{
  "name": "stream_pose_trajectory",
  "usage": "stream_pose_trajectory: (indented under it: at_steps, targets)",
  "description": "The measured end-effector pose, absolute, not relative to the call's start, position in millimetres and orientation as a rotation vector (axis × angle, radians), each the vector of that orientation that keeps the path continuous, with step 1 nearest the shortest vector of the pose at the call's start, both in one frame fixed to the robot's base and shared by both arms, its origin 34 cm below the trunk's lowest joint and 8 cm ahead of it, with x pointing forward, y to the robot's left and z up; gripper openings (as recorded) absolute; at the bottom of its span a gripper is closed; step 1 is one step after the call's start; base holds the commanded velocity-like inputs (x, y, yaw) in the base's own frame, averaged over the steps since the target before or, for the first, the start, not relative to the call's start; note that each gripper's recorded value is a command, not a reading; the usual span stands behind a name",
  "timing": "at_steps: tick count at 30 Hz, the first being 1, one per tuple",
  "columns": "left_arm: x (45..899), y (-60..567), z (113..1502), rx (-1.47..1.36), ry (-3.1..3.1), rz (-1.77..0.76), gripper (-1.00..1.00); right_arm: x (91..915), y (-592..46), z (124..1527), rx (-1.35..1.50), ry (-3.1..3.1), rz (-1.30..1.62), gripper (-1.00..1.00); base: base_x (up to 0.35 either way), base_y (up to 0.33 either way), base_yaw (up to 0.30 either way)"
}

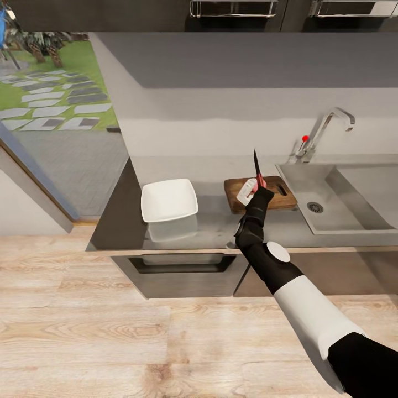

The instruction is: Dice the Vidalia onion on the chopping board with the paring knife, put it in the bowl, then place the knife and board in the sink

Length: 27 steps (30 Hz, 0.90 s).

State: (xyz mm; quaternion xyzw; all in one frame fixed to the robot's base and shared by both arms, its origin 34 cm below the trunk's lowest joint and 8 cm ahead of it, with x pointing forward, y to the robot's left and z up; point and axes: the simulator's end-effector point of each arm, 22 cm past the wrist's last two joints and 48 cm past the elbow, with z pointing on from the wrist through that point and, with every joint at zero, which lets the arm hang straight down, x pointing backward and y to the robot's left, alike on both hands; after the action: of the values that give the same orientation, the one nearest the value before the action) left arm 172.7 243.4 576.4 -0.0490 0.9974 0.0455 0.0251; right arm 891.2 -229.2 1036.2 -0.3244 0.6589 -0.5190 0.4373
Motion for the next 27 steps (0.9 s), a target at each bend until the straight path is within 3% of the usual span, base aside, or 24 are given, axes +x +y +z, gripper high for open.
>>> stream_pose_trajectory:
  at_steps: [27]
  targets:
    - [159.1, 242.2, 574.9, -0.151, 3.118, 0.142, 1.0, 894.1, -228.9, 1028.6, -0.794, 1.638, -1.281, -1.0, 0.002, -0.003, 0.0]
